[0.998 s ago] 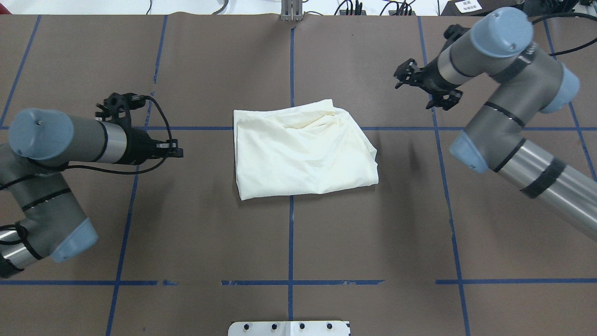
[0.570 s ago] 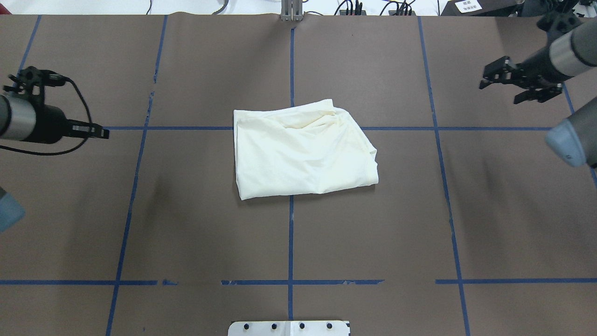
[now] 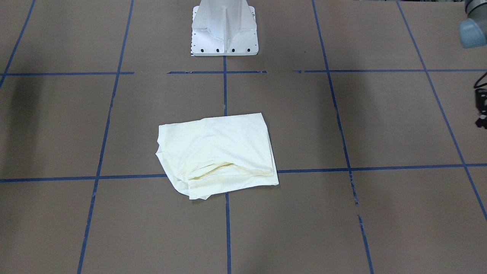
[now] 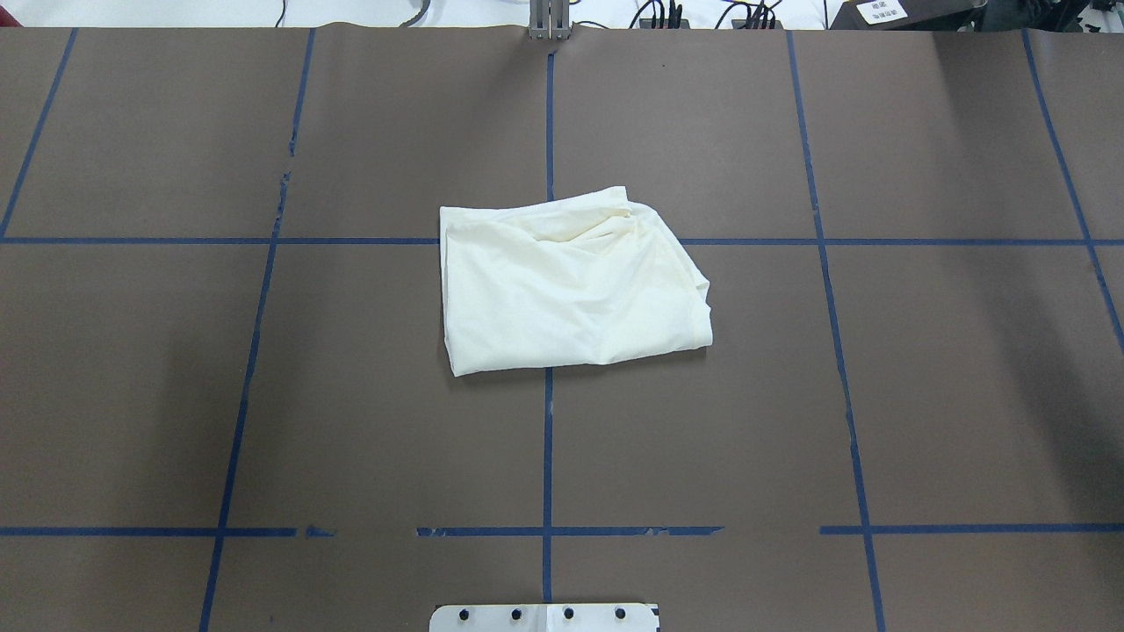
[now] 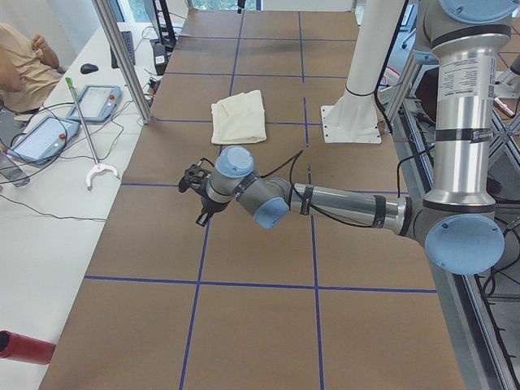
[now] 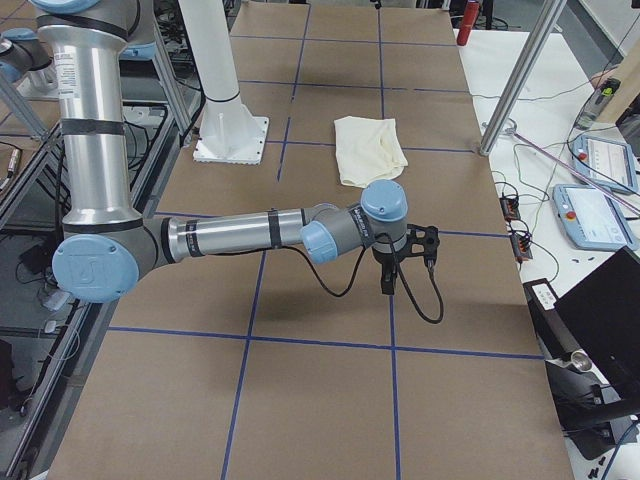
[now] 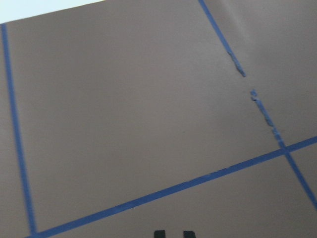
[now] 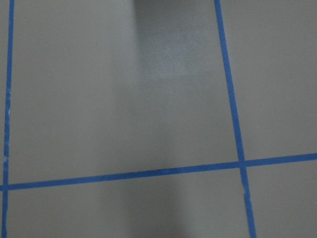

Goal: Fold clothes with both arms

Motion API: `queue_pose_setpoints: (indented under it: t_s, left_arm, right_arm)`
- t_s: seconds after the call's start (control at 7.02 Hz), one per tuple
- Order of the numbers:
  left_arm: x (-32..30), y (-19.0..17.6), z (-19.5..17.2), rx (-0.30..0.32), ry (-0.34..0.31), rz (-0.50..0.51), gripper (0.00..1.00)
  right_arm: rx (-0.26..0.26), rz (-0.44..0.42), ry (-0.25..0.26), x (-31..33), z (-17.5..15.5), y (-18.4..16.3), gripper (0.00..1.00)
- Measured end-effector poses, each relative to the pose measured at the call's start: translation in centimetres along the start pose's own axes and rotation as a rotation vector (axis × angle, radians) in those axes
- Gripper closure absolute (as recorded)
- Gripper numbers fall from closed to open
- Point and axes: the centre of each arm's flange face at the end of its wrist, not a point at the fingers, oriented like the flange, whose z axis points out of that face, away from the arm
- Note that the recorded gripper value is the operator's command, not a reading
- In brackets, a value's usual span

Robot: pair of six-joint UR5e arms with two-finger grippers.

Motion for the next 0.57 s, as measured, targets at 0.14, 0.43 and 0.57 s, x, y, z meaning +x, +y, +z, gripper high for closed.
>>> queue_pose_setpoints:
  t_s: [0.14,0.43,0.57]
  left_arm:
    - [-1.2,-1.3,-2.6,-0.042,-0.032,-0.009,0.12]
    - [-0.8,0.2,-5.4,-0.137,-0.028,-0.074,0.0]
    - [-0.4,3.8,-6.0,-0.178,0.015,-0.118,0.0]
  right_arm:
    - [-0.041,-0.031,0.036,-0.2,-2.1,0.5,0.0]
    - [-0.1,-0.072,0.095,-0.3,-3.3,2.5,0.0]
    - [-0.121,-0.088,0.103,0.0,-2.3,3.7,0.0]
